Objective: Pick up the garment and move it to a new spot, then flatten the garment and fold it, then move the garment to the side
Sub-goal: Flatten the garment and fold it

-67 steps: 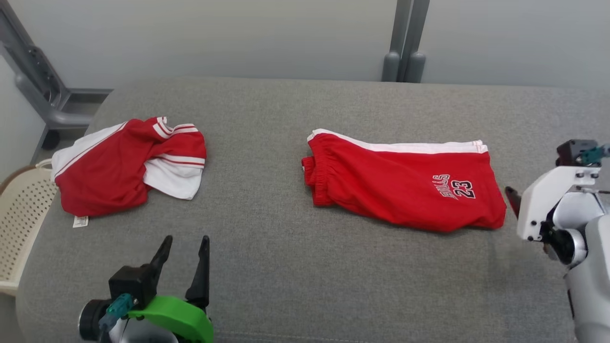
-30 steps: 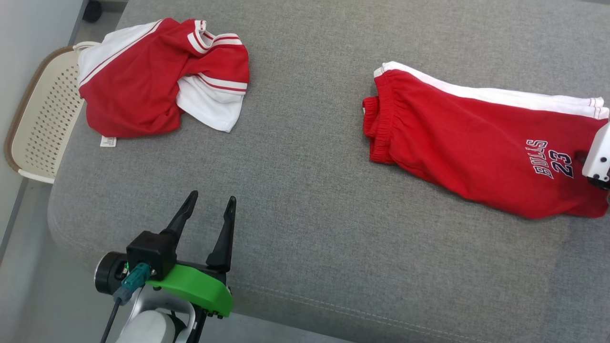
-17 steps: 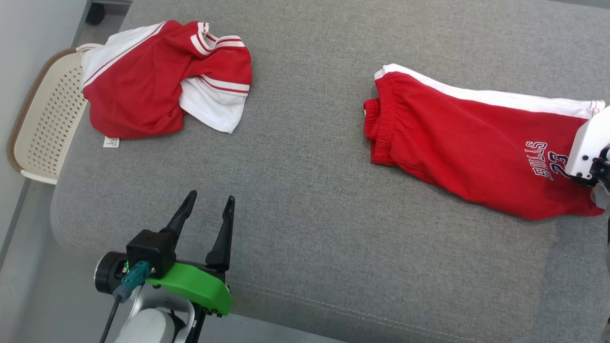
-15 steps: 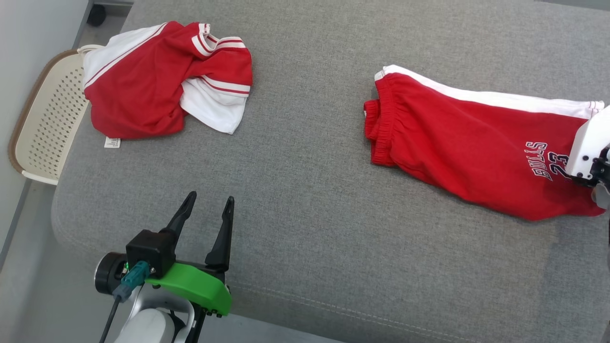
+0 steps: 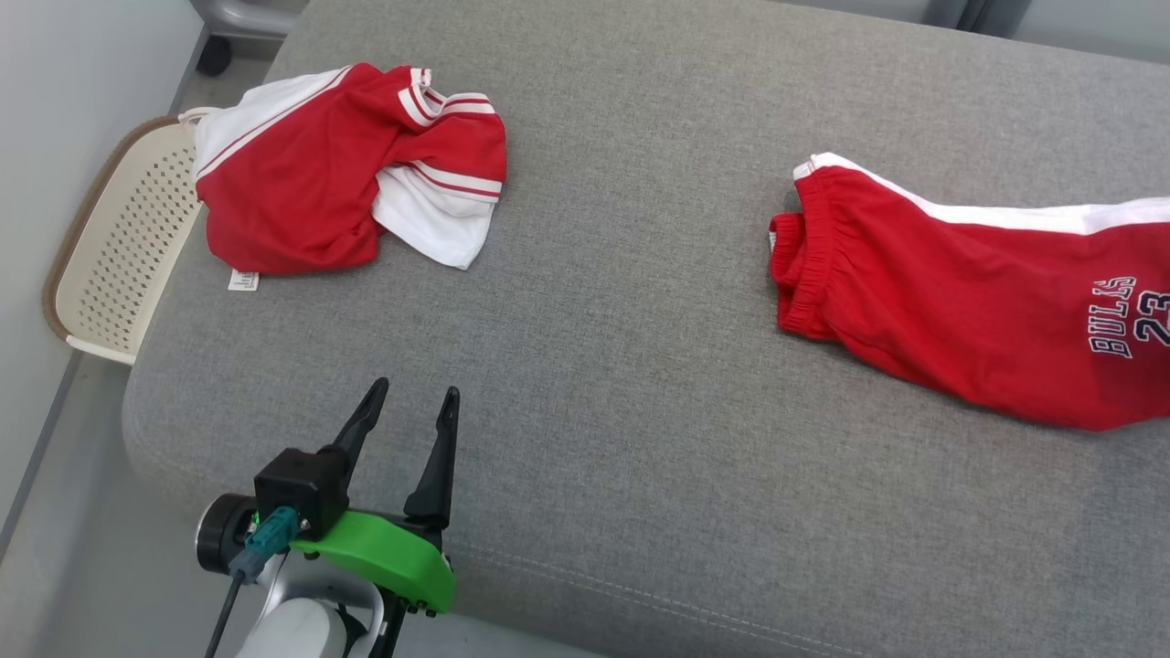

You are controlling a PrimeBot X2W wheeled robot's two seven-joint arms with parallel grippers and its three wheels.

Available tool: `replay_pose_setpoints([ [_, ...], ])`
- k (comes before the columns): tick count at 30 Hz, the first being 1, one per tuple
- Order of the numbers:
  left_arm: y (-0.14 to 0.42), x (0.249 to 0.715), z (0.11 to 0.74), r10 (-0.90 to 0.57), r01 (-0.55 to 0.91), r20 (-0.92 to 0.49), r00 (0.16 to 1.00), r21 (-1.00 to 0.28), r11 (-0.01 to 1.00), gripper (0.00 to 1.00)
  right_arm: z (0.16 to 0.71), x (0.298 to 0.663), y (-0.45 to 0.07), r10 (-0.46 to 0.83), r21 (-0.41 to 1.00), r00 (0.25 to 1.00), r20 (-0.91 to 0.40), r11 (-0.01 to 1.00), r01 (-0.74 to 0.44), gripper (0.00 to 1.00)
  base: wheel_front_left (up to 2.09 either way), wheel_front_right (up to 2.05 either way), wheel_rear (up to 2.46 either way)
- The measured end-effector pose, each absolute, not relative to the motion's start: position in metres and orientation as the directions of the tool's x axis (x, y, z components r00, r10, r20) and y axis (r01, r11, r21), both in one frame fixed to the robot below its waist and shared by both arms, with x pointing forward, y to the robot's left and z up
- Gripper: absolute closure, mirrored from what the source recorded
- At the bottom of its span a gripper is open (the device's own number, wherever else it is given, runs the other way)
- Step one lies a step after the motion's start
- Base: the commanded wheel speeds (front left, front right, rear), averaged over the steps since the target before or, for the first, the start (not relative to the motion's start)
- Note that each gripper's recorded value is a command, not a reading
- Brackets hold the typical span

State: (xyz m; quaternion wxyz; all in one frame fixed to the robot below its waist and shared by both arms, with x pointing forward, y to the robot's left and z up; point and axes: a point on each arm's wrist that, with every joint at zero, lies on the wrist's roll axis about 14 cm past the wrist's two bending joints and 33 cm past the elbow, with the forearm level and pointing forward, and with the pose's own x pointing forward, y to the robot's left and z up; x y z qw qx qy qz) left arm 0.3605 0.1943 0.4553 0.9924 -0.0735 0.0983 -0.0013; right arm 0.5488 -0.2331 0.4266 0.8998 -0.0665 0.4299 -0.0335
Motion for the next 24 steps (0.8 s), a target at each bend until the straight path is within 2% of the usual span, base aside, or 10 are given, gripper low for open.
replay_pose_setpoints([
  [6,0.195,0.355,0.46,-0.01,-0.018,-0.181,0.983,-0.153,0.988,0.0,0.434,0.546,-0.194,-0.031,-0.091,0.626,-0.779,0.994,-0.065,1.0,0.0,0.0,0.0],
  [18,0.199,0.339,0.473,0.012,-0.036,-0.145,0.989,-0.162,0.986,0.0,0.477,0.536,-0.097,0.157,-0.076,0.641,-0.752,0.944,-0.321,1.0,0.0,0.0,0.0],
  [24,0.201,0.331,0.473,0.029,-0.053,-0.141,0.99,-0.171,0.984,0.0,0.477,0.532,-0.046,0.255,-0.028,0.612,-0.749,0.91,-0.414,1.0,0.0,0.0,0.0],
])
